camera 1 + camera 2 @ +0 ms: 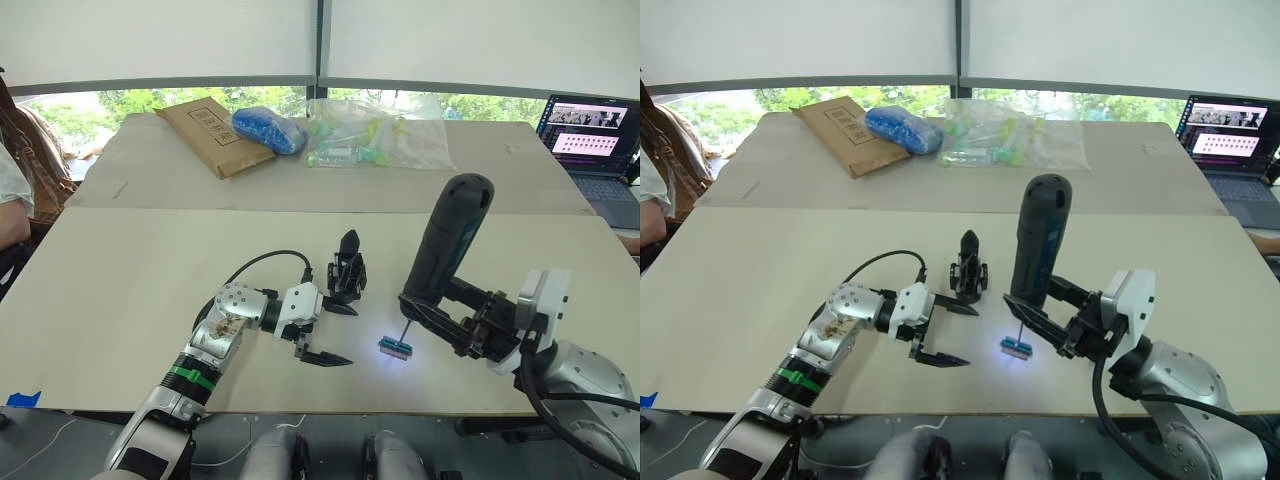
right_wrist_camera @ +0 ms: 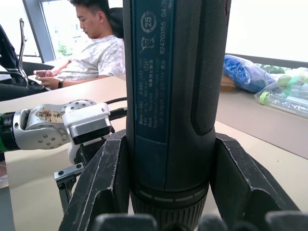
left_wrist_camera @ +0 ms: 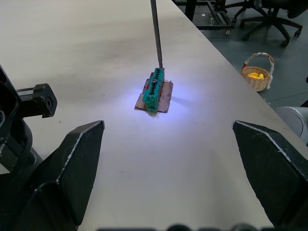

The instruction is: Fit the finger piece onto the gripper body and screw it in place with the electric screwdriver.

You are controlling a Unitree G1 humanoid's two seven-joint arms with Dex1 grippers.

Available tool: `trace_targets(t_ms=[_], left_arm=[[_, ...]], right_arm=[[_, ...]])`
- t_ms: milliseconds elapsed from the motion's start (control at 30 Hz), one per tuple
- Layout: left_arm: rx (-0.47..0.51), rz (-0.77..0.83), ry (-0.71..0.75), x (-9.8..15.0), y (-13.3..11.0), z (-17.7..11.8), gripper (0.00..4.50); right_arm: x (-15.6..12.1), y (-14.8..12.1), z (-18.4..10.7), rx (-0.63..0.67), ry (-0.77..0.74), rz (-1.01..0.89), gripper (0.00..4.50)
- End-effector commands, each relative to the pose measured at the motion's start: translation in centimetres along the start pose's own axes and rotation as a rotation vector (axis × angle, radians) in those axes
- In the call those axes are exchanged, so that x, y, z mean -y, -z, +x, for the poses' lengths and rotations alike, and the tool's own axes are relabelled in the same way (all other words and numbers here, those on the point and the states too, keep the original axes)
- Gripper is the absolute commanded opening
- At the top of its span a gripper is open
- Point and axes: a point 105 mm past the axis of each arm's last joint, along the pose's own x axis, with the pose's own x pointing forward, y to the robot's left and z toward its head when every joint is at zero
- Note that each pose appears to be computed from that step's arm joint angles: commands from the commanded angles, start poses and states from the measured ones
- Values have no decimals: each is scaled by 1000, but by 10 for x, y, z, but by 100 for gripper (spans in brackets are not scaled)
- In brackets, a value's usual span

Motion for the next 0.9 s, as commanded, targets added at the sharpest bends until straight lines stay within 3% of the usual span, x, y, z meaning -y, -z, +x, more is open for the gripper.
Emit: trace_targets(t_ms=[33, 900], left_arm=[[14, 37, 3, -2, -8, 2, 450], [6, 47, -5, -5, -9, 0, 450]], right_arm=[[-3, -17, 4, 64, -15, -60, 191], [1, -11, 5, 40, -8, -56, 191]])
